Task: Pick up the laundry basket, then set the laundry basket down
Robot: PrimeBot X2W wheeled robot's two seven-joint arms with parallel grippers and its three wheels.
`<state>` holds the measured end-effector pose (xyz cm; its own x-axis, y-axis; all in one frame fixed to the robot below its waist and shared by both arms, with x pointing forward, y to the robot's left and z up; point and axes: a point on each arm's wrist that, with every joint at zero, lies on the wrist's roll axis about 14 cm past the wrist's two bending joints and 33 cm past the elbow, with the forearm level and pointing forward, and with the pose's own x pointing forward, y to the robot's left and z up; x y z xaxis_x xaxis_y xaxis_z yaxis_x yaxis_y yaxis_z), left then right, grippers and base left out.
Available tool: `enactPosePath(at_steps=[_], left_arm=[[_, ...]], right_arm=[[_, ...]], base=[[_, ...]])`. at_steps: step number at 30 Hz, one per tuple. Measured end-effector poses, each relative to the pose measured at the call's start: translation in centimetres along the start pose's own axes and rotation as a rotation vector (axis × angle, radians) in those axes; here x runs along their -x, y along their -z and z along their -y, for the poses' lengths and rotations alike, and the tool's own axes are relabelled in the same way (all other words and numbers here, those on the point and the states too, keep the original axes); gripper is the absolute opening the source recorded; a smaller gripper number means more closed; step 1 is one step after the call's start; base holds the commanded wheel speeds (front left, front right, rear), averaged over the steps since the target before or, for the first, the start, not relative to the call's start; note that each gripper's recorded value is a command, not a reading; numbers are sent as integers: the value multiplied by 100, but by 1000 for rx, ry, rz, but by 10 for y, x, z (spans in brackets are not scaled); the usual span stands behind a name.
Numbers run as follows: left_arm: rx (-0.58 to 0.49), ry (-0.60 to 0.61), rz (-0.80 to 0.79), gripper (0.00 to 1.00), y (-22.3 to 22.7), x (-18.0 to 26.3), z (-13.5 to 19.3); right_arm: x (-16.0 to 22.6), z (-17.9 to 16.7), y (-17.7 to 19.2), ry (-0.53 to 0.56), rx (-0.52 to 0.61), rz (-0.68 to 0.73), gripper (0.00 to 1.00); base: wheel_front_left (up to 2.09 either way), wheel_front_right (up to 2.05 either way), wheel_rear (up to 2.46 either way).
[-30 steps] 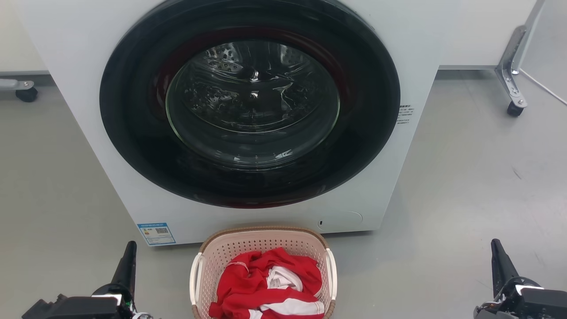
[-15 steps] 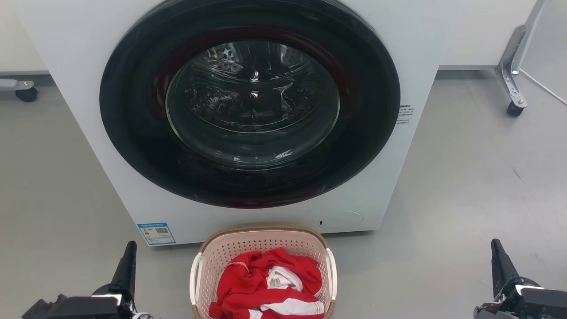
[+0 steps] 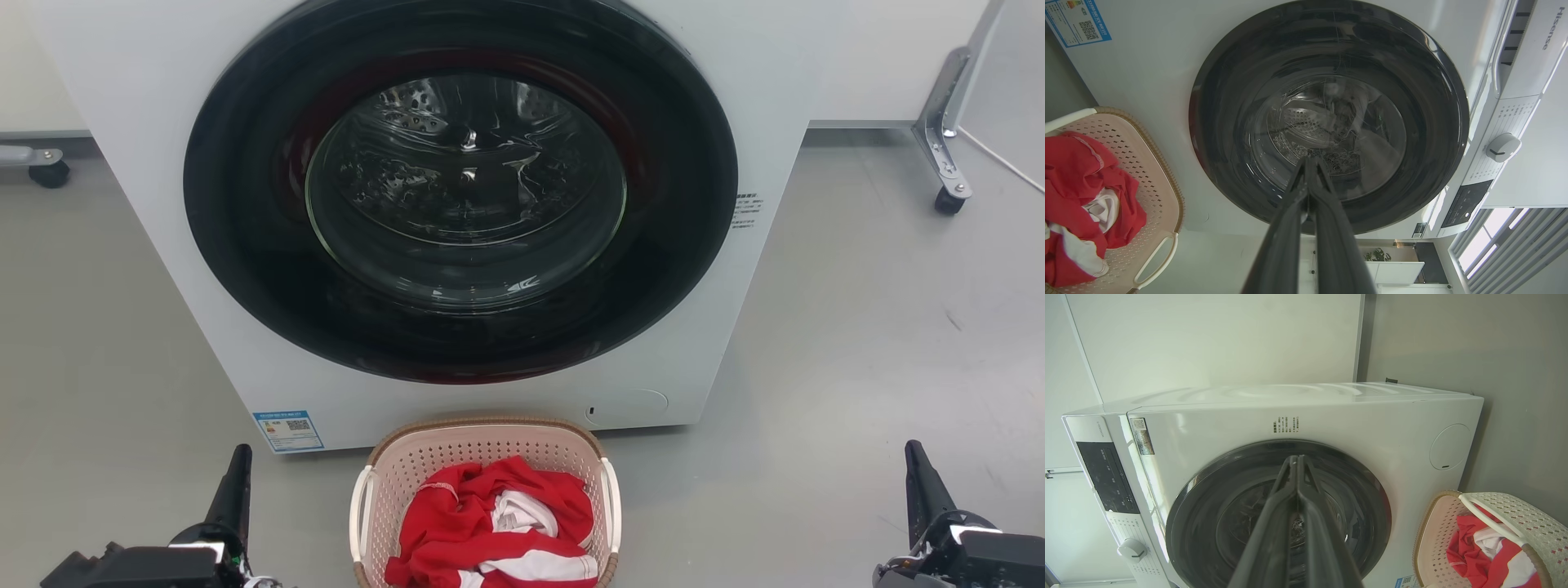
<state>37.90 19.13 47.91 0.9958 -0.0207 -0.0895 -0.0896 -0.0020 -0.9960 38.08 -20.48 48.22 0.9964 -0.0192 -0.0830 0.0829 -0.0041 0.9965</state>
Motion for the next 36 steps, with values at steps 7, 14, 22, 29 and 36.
enactPosePath(at_steps=[7,14,22,29,36], left_arm=[[0,0,0,0,0,0,0],[0,0,0,0,0,0,0],[0,0,0,0,0,0,0],[0,0,0,0,0,0,0],[0,0,0,0,0,0,0]], right_arm=[[0,0,0,0,0,0,0],[0,0,0,0,0,0,0],[0,0,0,0,0,0,0],[0,0,0,0,-1,0,0],[0,0,0,0,-1,0,0]], base=[[0,0,0],[0,0,0],[0,0,0],[0,0,0],[0,0,0]])
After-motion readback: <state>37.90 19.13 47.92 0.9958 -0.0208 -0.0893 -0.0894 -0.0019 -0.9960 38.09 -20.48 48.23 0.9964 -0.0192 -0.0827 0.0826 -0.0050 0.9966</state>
